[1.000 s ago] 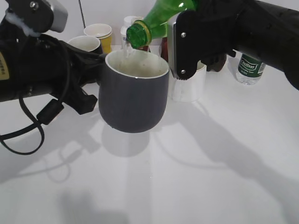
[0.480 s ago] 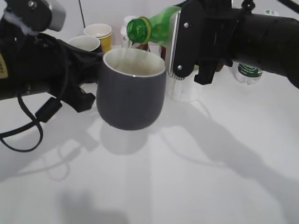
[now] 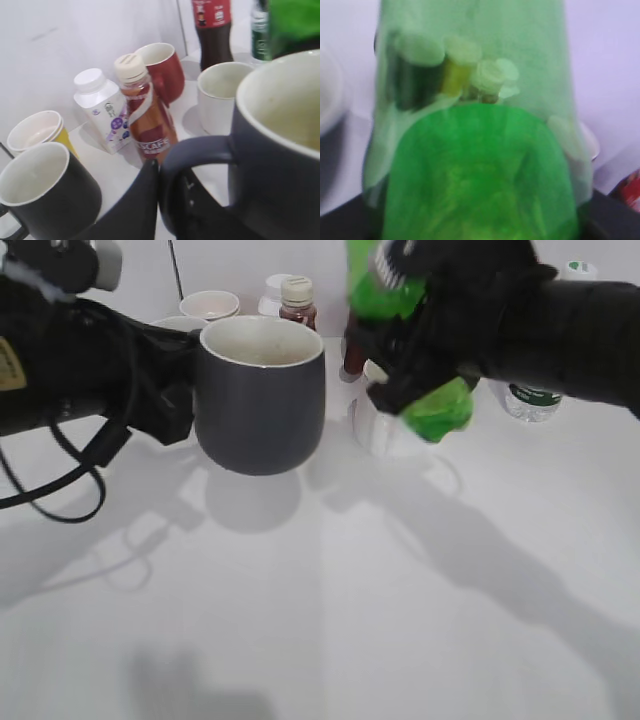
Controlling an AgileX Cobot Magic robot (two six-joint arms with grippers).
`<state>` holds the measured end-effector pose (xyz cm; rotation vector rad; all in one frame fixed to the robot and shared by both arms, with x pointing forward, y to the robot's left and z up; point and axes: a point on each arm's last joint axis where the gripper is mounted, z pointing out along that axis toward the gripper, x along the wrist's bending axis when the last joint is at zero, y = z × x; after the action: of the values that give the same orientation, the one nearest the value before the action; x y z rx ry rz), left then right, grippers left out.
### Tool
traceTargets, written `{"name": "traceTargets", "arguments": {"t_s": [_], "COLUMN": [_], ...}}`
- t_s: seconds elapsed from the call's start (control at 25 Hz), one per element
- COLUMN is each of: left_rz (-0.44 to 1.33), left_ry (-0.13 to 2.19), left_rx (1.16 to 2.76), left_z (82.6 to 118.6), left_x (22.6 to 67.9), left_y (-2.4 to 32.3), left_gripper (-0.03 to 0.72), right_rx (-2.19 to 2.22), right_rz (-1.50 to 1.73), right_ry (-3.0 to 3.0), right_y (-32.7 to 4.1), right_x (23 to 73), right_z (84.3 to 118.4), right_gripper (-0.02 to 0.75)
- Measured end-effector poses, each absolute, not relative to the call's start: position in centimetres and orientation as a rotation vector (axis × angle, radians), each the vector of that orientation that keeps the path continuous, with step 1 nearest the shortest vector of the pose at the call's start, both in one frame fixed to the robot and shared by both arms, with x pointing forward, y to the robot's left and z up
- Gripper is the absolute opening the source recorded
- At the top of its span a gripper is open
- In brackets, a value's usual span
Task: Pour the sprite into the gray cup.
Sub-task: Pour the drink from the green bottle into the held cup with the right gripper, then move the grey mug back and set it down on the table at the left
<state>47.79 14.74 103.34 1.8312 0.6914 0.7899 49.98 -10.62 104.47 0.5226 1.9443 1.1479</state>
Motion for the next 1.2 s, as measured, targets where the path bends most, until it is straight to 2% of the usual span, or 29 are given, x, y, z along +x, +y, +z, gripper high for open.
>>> {"name": "traceTargets", "arguments": {"t_s": [0.16,0.28,0.48,0.64,0.96,1.2], "left_rz": [0.804,0.829,0.977,1.023,1.025,1.018], "left_ry": [0.822,0.970,1.003,1.054,1.127,1.135], "left_rx": [1.779,1.678,1.563,1.505,1.507,1.521], "left_z": [101.1,99.3,95.9,93.4,90.4,89.6], "left_x": [50.5,52.4,53.6,54.2,54.6,53.9], "left_y": [16.1,18.1,21.3,22.5,22.9,23.1], "left_gripper": [0.053,0.053,0.053,0.053,0.053,0.053], "right_rx": [0.752,0.883,1.001,1.046,1.085,1.085], "right_rz": [1.305,1.357,1.349,1.338,1.350,1.352], "right_ry": [1.889,1.824,1.743,1.753,1.753,1.751], "right_y": [-11.3,-12.9,-16.4,-17.6,-17.8,-17.8], "right_x": [49.9,50.0,49.1,47.7,47.2,47.2], "right_z": [105.5,106.1,106.4,105.5,105.3,105.3], "right_gripper": [0.430,0.430,0.430,0.430,0.430,0.430]}}
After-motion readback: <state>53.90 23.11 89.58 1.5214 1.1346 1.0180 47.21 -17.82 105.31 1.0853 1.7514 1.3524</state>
